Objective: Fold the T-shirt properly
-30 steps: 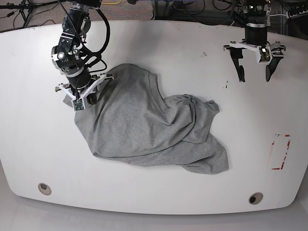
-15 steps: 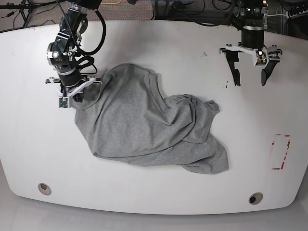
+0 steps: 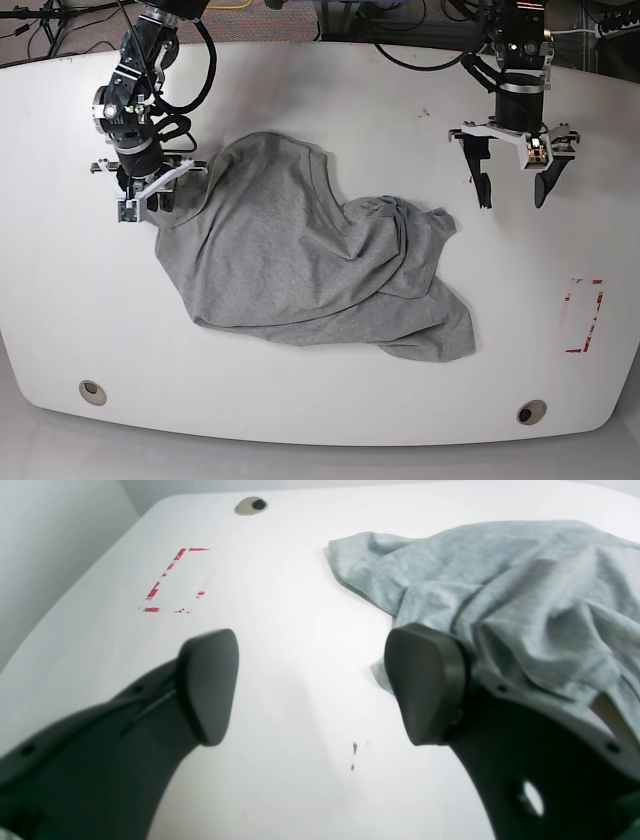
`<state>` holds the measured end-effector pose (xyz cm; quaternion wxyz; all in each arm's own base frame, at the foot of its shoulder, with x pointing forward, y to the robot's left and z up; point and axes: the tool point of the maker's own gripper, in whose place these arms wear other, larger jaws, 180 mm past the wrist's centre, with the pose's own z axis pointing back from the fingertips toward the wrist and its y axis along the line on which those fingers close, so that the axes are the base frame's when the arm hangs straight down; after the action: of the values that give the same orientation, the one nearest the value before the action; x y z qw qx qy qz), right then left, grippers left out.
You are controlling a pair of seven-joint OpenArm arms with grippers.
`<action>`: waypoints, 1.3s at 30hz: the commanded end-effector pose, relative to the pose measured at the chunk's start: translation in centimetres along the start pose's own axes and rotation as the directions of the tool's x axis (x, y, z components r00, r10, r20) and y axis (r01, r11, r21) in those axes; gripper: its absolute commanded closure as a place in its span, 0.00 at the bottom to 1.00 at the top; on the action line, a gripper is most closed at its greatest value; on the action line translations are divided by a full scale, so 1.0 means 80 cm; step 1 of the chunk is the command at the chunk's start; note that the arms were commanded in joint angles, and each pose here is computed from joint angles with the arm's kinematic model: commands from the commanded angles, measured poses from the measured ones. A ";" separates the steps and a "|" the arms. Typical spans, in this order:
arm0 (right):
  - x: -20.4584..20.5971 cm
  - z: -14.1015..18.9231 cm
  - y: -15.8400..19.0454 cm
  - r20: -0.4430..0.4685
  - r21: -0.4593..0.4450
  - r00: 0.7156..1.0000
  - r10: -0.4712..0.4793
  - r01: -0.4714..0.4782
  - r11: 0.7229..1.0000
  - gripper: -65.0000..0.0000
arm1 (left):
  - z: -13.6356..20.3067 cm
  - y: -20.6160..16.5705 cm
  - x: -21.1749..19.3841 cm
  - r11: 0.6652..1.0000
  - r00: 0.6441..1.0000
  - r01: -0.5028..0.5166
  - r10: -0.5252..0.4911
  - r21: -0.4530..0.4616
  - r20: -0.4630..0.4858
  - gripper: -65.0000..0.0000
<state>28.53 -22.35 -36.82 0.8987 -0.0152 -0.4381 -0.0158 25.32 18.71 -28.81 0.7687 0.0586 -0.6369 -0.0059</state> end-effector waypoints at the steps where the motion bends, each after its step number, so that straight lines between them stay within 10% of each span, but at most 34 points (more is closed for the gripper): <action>1: 0.034 0.003 0.003 0.076 0.012 0.997 0.024 -0.025 1.000 0.78 | -0.002 -0.001 0.015 1.000 1.000 0.001 -0.001 -0.001 0.029 0.31; 14: 0.073 0.008 0.013 0.136 0.019 0.988 0.068 -0.071 0.997 1.00 | -0.001 -0.006 0.002 1.000 1.000 0.015 -0.015 -0.010 -0.022 0.34; 39: 0.046 -0.018 0.078 0.073 0.167 0.985 0.156 -0.166 0.972 0.82 | 0.014 -0.010 -0.010 1.000 0.999 0.001 -0.002 -0.016 -0.048 0.32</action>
<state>31.44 -15.97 -35.50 0.8885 0.0246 -0.4468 0.1017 23.98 17.81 -30.70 0.7983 0.0503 -0.6002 -0.0086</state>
